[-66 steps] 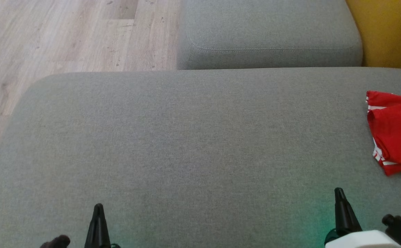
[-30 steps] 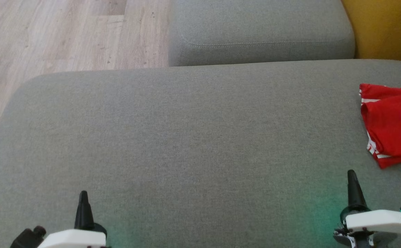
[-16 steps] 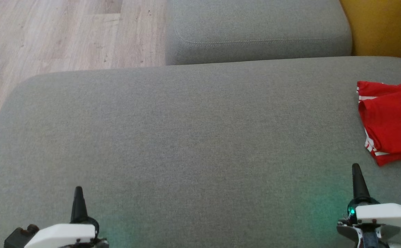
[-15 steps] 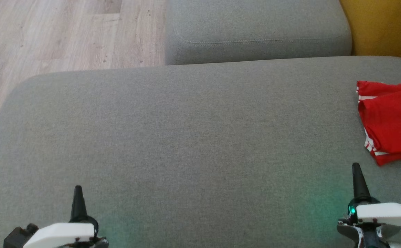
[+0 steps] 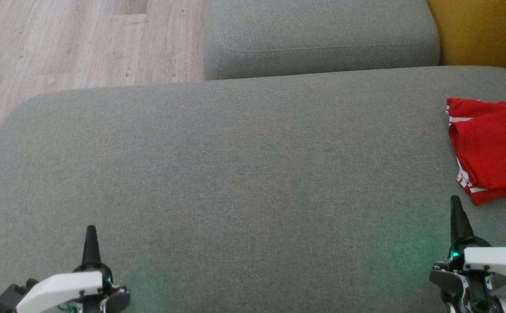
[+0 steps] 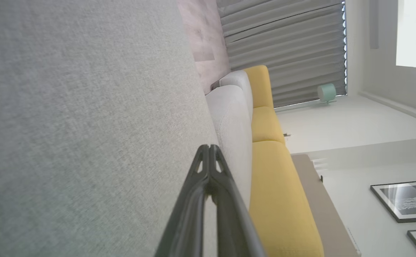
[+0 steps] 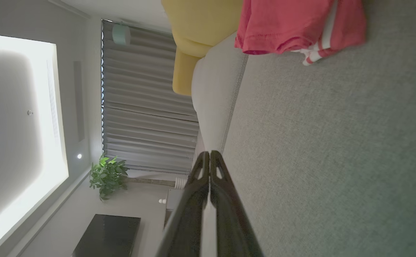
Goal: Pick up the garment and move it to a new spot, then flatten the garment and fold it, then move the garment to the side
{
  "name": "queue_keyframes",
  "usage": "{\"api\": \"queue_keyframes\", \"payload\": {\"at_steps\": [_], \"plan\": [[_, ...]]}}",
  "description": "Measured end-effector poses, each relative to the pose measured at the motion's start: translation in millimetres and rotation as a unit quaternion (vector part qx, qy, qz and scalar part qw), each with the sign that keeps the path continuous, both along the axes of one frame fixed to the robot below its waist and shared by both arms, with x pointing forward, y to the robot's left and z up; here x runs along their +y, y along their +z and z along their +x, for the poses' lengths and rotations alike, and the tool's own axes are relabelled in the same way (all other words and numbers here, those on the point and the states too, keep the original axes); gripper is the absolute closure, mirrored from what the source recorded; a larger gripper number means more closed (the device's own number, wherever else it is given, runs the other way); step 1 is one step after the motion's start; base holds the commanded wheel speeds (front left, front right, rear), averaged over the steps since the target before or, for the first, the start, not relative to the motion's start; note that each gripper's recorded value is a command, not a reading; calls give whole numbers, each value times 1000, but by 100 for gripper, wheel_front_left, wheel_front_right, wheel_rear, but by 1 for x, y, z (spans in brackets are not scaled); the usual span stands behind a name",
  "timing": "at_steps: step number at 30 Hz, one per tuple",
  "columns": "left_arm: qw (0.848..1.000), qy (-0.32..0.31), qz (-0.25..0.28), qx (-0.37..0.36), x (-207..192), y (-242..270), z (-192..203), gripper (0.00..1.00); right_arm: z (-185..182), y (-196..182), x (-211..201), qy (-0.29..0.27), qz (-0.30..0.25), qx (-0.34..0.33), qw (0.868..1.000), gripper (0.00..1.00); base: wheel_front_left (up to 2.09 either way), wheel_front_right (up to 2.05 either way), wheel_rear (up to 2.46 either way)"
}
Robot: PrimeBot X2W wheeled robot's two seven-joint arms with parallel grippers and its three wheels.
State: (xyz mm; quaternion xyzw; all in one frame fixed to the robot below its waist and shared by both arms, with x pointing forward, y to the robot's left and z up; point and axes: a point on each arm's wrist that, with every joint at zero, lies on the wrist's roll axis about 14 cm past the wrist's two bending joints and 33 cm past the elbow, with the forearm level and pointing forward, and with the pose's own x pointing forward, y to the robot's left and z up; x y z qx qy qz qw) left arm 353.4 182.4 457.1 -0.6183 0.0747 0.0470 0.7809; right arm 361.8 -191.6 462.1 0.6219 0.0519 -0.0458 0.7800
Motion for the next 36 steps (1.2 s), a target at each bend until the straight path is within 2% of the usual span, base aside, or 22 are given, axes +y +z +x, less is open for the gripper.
{"api": "queue_keyframes", "payload": {"at_steps": [20,36], "plan": [[993,11,-116,-36,4,19,20,100,11,15,-12,-24,115,-27,993,100,0,0,0],[992,13,-119,-39,5,21,21,100,11,15,-13,-23,118,-27,992,100,0,0,0]]}}
